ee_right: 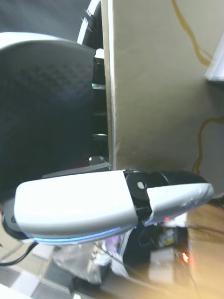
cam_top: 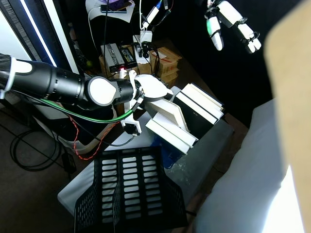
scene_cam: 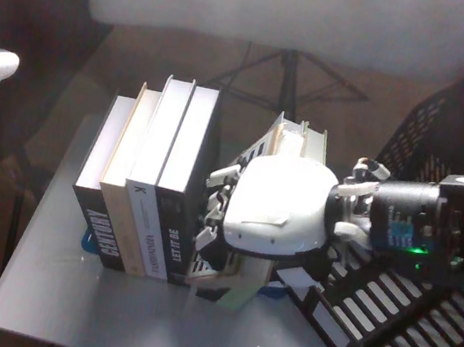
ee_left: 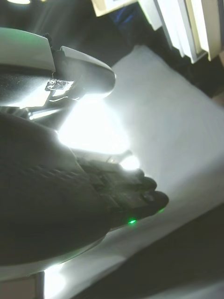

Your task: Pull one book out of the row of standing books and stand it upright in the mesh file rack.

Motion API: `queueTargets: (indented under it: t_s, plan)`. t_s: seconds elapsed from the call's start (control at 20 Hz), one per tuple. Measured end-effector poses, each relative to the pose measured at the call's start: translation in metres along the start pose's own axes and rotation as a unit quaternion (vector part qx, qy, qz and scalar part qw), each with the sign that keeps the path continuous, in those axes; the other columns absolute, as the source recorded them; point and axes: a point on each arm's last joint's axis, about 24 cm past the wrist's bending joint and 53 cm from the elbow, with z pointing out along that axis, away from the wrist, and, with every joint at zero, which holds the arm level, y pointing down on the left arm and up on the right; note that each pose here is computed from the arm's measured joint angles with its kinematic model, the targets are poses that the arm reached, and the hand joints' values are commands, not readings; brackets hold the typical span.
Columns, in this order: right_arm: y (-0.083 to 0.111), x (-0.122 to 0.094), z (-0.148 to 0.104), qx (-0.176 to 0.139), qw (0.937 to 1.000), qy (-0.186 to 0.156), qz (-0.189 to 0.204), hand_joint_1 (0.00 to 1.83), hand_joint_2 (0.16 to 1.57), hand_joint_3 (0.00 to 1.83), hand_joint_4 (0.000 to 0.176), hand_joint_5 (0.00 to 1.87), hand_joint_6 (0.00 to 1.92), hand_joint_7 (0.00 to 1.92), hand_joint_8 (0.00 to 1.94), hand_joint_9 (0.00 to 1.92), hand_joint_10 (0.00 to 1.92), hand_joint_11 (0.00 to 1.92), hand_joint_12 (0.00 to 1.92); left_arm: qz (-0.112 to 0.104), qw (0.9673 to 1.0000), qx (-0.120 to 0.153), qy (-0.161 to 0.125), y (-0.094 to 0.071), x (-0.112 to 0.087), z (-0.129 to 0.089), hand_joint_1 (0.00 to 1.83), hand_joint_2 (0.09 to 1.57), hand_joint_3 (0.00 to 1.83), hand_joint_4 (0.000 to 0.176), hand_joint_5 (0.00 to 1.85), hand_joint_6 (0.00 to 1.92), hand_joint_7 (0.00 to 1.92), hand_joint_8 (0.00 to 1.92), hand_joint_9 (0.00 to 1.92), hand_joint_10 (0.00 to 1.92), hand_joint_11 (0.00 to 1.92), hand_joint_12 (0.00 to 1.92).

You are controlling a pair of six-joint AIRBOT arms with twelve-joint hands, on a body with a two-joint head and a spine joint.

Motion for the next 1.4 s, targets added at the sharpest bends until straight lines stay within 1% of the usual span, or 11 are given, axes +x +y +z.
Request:
queueTargets:
  t_s: [0.05, 0.15, 0.2, 0.25, 0.3, 0.45, 0.6, 0.85, 1.25, 1.3, 1.4]
  plan:
    - [-0.001, -0.004, -0.002, 0.0, 1.0, -0.004, 0.003, 1.27, 1.17, 0.01, 0.0, 0.9, 0.89, 0.86, 1.43, 0.87, 1.72, 0.74, 1.91, 0.0, 1.0, 0.001, 0.001, -0.001, 0.001, 0.001, 0.61, 1.41, 0.01, 0.054, 0.09, 0.05, 0.0, 0.0, 0.0, 0.0, 0.0, 0.0]
    - [0.001, -0.012, -0.005, -0.001, 0.9999, -0.01, 0.001, 1.24, 1.19, 0.0, 0.0, 0.87, 0.91, 0.83, 1.54, 0.87, 1.84, 0.81, 1.92, 0.003, 1.0, 0.004, 0.0, -0.003, -0.001, 0.002, 0.6, 1.41, 0.01, 0.056, 0.09, 0.05, 0.0, 0.0, 0.0, 0.0, 0.0, 0.0]
    - [0.0, -0.016, -0.007, -0.001, 0.9999, -0.013, 0.0, 1.24, 1.19, 0.0, 0.0, 0.87, 0.91, 0.83, 1.54, 0.87, 1.84, 0.81, 1.92, 0.001, 1.0, 0.005, -0.002, -0.003, -0.001, 0.004, 0.6, 1.41, 0.01, 0.056, 0.09, 0.05, 0.0, 0.0, 0.0, 0.0, 0.0, 0.0]
    - [-0.001, -0.018, -0.009, 0.001, 0.9999, -0.015, 0.0, 1.34, 1.18, 0.01, 0.0, 0.89, 0.83, 0.83, 1.38, 0.81, 1.67, 0.76, 1.92, -0.001, 1.0, 0.005, -0.003, -0.002, 0.0, 0.006, 0.61, 1.41, 0.0, 0.06, 0.09, 0.05, 0.0, 0.0, 0.0, 0.0, 0.0, 0.0]
    - [-0.001, -0.022, -0.011, 0.0, 0.9998, -0.018, -0.001, 1.36, 1.16, 0.0, 0.0, 0.85, 1.04, 0.9, 1.15, 0.82, 1.47, 0.65, 1.8, -0.003, 1.0, 0.004, 0.001, 0.0, 0.005, 0.006, 0.59, 1.41, 0.0, 0.07, 0.08, 0.04, 0.0, 0.0, 0.0, 0.0, 0.0, 0.0]
    - [-0.004, -0.032, -0.02, 0.003, 0.9996, -0.028, 0.007, 1.36, 1.17, 0.0, 0.0, 0.82, 1.1, 0.89, 1.17, 0.82, 1.45, 0.64, 1.77, -0.006, 0.9998, 0.003, 0.016, 0.001, 0.02, 0.009, 0.61, 1.41, 0.0, 0.056, 0.09, 0.04, 0.0, 0.0, 0.0, 0.0, 0.0, 0.0]
    - [-0.007, -0.044, -0.03, 0.001, 0.999, -0.039, 0.021, 1.36, 1.17, 0.0, 0.0, 0.82, 1.1, 0.86, 1.19, 0.81, 1.49, 0.63, 1.79, -0.008, 0.9999, -0.001, 0.013, 0.003, 0.017, 0.01, 0.65, 1.4, 0.0, 0.036, 0.13, 0.04, 0.01, 0.0, 0.0, 0.0, 0.0, 0.0]
    - [-0.01, -0.062, -0.042, 0.002, 0.9984, -0.051, 0.023, 1.34, 1.23, 0.0, 0.0, 0.73, 1.16, 0.77, 1.41, 0.7, 1.64, 0.56, 1.91, -0.017, 0.9997, -0.003, 0.016, 0.004, 0.025, 0.013, 0.63, 1.41, 0.0, 0.042, 0.12, 0.03, 0.0, 0.0, 0.0, 0.0, 0.0, 0.0]
    - [-0.016, -0.092, -0.055, 0.008, 0.9968, -0.072, 0.034, 1.34, 1.22, 0.0, 0.0, 0.8, 1.25, 0.79, 1.34, 0.63, 1.56, 0.34, 1.92, -0.02, 0.9994, -0.006, 0.027, 0.006, 0.037, 0.014, 0.57, 1.42, 0.0, 0.046, 0.1, 0.01, 0.0, 0.0, 0.0, 0.0, 0.0, 0.0]
    - [-0.02, -0.099, -0.06, 0.012, 0.9962, -0.078, 0.036, 1.21, 1.22, 0.0, 0.0, 0.83, 1.25, 0.75, 1.39, 0.53, 1.46, 0.21, 1.92, -0.019, 0.9993, -0.008, 0.031, 0.007, 0.039, 0.014, 0.6, 1.42, 0.0, 0.04, 0.1, 0.01, 0.0, 0.0, 0.0, 0.0, 0.0, 0.0]
    - [-0.025, -0.11, -0.065, 0.018, 0.9957, -0.081, 0.04, 1.33, 1.23, 0.0, 0.0, 0.78, 1.3, 0.77, 1.33, 0.63, 1.58, 0.35, 1.91, -0.021, 0.9993, -0.008, 0.031, 0.007, 0.039, 0.014, 0.57, 1.42, 0.0, 0.04, 0.1, 0.01, 0.0, 0.0, 0.0, 0.0, 0.0, 0.0]
